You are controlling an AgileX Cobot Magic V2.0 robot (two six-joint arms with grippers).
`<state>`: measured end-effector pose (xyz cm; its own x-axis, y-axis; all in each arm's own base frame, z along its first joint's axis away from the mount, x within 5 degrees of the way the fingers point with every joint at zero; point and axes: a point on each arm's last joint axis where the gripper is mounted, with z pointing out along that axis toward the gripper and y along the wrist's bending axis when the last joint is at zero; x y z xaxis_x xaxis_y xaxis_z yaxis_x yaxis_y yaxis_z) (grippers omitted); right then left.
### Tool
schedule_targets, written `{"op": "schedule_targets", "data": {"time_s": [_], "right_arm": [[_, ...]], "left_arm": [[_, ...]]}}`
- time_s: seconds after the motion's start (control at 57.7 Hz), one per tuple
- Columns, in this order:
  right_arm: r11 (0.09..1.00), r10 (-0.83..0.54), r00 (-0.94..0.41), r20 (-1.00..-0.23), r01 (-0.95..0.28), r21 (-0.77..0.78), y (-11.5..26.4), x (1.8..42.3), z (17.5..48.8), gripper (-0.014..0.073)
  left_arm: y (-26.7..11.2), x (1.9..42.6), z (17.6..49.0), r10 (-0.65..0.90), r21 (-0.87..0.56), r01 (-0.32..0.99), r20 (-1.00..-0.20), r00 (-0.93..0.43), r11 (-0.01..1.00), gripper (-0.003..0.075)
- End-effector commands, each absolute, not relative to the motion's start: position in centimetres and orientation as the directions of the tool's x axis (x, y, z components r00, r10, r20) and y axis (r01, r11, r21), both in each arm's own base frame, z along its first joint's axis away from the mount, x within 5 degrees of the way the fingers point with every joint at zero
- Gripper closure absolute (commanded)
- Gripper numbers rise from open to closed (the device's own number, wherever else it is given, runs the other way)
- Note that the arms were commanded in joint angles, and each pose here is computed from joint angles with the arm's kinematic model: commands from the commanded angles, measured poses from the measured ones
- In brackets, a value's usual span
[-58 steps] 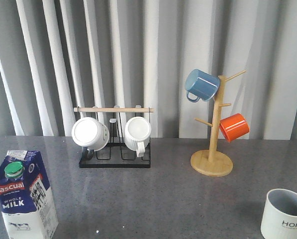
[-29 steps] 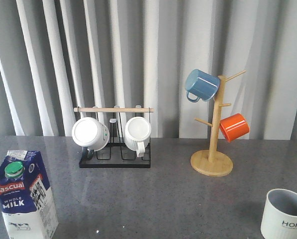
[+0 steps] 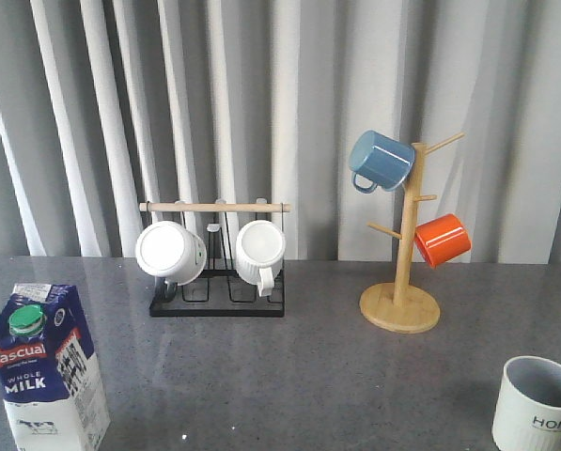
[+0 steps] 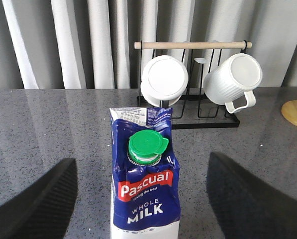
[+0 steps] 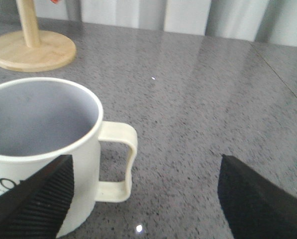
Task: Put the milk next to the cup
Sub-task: 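Move the right gripper toward the handle of the white HOME mug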
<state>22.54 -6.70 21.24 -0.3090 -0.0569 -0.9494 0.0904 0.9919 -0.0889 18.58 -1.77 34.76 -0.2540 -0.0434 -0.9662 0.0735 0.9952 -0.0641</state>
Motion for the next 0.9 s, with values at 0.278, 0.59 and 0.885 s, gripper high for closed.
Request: {"op": "schedule_targets", "data": {"time_s": [0.278,0.59,0.885], "right_arm": [[0.977,-0.129,-0.105,-0.986,0.154,-0.144,-7.4,21.9,20.8,0.0024],[0.982,-0.117,-0.111,-0.987,0.138,-0.132,-7.4,22.3,19.5,0.0024],[0.982,-0.117,-0.125,-0.985,0.132,-0.134,-7.8,23.2,17.9,0.0024]], "left_arm": [[-1.9,18.6,36.5,-0.071,-0.085,0.087,-0.986,-0.148,0.993,0.0207],[-1.9,18.6,36.5,-0.071,-0.085,0.087,-0.986,-0.148,0.993,0.0207],[-1.9,18.6,36.5,-0.071,-0.085,0.087,-0.986,-0.148,0.993,0.0207]]}}
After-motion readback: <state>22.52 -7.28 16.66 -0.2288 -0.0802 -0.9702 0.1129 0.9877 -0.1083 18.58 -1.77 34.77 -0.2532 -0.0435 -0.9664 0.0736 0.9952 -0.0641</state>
